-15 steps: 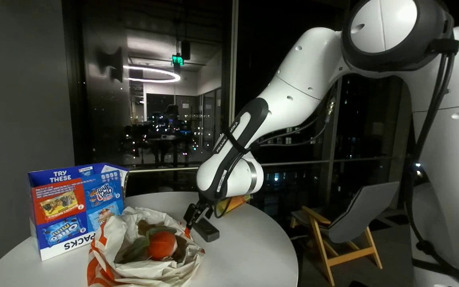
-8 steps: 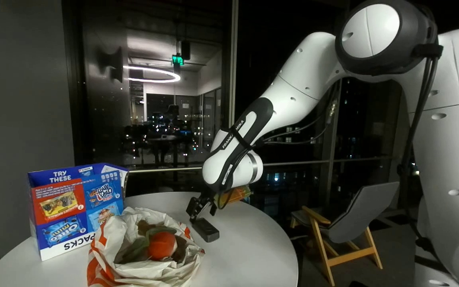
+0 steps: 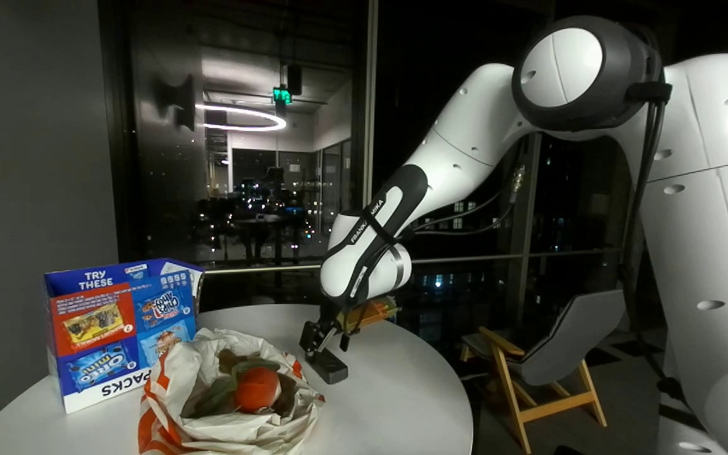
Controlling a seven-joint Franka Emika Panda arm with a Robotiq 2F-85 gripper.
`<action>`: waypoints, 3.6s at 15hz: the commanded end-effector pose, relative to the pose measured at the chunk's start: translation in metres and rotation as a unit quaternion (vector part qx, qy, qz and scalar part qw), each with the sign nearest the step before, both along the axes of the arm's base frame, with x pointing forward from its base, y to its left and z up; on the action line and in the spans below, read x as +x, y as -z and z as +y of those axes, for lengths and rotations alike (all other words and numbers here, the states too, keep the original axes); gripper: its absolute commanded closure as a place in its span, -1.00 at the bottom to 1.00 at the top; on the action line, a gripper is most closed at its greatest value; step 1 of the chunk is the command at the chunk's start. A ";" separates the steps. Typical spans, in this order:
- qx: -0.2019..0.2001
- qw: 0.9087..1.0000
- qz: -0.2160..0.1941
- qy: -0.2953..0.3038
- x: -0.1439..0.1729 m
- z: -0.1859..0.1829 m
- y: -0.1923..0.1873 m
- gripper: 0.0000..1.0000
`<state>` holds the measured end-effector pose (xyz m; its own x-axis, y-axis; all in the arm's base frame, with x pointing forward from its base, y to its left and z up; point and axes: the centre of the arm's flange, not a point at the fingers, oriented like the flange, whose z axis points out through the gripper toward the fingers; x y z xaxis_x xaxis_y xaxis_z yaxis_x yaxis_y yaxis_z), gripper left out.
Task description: Put the objects on the table inside the bag
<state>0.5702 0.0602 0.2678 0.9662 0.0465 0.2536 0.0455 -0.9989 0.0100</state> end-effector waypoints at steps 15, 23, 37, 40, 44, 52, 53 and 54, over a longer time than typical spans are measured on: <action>-0.016 0.999 0.042 0.019 0.023 -0.005 0.016 0.40; -0.016 0.999 -0.027 -0.021 -0.001 0.016 -0.029 0.40; -0.023 0.932 -0.152 -0.327 -0.088 0.144 -0.065 0.40; -0.027 0.919 -0.155 -0.362 -0.096 0.151 -0.068 0.40; -0.024 0.912 -0.134 -0.386 -0.086 0.147 -0.052 0.40; -0.061 0.890 -0.100 -0.440 -0.070 0.134 -0.021 0.40; -0.064 0.888 -0.099 -0.444 -0.070 0.133 -0.019 0.40; -0.066 0.886 -0.098 -0.449 -0.071 0.134 -0.017 0.40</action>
